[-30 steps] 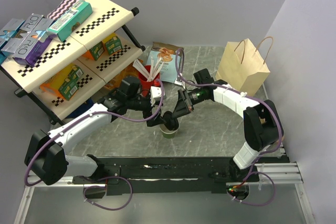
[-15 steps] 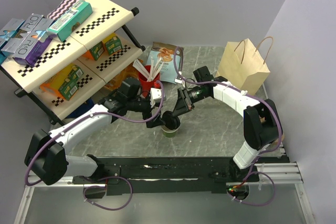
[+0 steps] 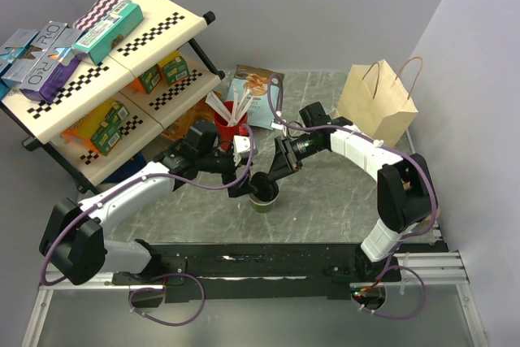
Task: Pack the takeout coffee
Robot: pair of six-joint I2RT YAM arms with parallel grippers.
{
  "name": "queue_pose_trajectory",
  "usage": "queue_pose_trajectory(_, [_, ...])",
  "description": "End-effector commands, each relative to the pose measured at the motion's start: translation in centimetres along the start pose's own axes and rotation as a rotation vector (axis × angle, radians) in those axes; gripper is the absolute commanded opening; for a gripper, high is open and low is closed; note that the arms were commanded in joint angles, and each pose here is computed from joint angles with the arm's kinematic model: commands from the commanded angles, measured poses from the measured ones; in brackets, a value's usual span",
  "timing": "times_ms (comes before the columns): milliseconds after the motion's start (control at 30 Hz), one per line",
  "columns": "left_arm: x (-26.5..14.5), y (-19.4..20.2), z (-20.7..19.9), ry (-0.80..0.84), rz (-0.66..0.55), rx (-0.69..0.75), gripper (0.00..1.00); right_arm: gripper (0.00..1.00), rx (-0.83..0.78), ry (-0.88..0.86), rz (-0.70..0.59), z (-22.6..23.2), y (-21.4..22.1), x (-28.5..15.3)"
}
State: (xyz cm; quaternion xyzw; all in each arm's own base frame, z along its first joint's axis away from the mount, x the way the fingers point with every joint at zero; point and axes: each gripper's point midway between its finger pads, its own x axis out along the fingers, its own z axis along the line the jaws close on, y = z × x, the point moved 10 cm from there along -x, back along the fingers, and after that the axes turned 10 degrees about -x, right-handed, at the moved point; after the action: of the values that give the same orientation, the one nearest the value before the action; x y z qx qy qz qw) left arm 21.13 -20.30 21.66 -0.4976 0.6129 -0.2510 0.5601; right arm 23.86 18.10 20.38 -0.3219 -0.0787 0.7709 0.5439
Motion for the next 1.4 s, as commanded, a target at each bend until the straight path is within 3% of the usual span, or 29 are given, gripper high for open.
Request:
queue_pose_trajectory(0, [0.5,-0.6,0.0,0.021,-0.036,0.009,0.99,0.41,-0.058,0.052,-0.017,-0.1,-1.2,-0.6])
queue_pose_trajectory(467, [1.2,-0.5,0.2,0.05,-0.035,-0.026,1.0,0.43,-0.127,0.098,0.004,-0.1,-1.4,-1.3])
queue_pose_trajectory(1367, [2.1,-0.5,0.8,0.075,-0.016,-0.045,0.99,0.43,-0.093,0.107,0.013,-1.2,-1.0,-0.8])
